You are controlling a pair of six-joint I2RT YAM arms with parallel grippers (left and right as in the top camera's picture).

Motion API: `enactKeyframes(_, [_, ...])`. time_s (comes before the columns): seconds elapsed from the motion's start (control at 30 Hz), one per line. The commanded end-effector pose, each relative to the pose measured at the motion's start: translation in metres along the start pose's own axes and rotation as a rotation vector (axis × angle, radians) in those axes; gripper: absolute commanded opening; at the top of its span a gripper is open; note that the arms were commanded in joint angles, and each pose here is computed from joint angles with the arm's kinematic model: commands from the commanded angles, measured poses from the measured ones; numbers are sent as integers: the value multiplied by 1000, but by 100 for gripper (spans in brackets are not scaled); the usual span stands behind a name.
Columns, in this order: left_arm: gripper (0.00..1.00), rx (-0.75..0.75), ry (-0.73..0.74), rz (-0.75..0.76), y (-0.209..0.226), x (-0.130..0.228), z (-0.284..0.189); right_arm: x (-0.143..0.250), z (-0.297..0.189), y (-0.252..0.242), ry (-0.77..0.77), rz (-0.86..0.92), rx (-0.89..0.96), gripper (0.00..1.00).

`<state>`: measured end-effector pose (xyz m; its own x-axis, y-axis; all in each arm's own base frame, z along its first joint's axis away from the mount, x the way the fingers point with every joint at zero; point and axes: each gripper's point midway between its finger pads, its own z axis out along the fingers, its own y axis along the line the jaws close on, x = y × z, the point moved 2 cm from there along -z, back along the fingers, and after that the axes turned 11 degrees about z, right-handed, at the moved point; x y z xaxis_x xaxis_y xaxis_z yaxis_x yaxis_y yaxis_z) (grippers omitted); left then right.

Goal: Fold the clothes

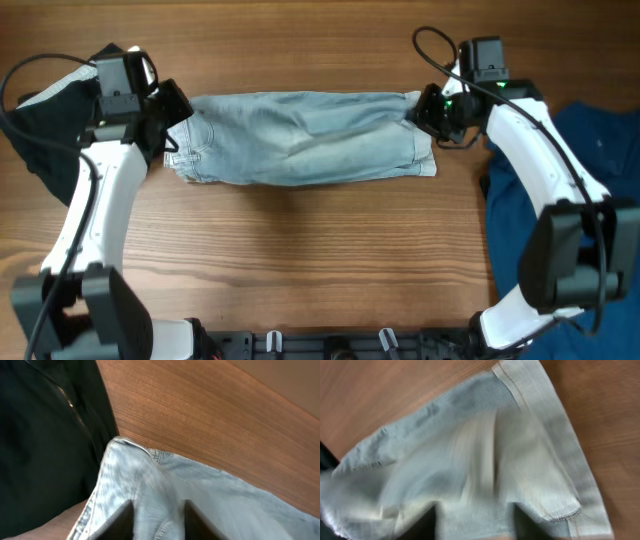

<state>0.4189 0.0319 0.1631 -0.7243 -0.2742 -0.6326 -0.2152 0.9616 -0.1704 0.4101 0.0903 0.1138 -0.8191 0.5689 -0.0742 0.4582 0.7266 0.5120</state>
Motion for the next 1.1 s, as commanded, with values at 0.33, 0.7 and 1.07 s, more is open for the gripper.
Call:
enactKeyframes(0.33, [71, -127, 321, 0, 27, 69, 12, 3, 7, -81, 70, -95, 241, 59])
enactKeyframes(0.7, [60, -212, 467, 39, 46, 106, 47, 22, 62, -72, 103, -176, -5, 25])
enactKeyframes(1.07, [14, -208, 468, 73, 53, 104, 49, 30, -37, -31, 45, -285, -68, 4])
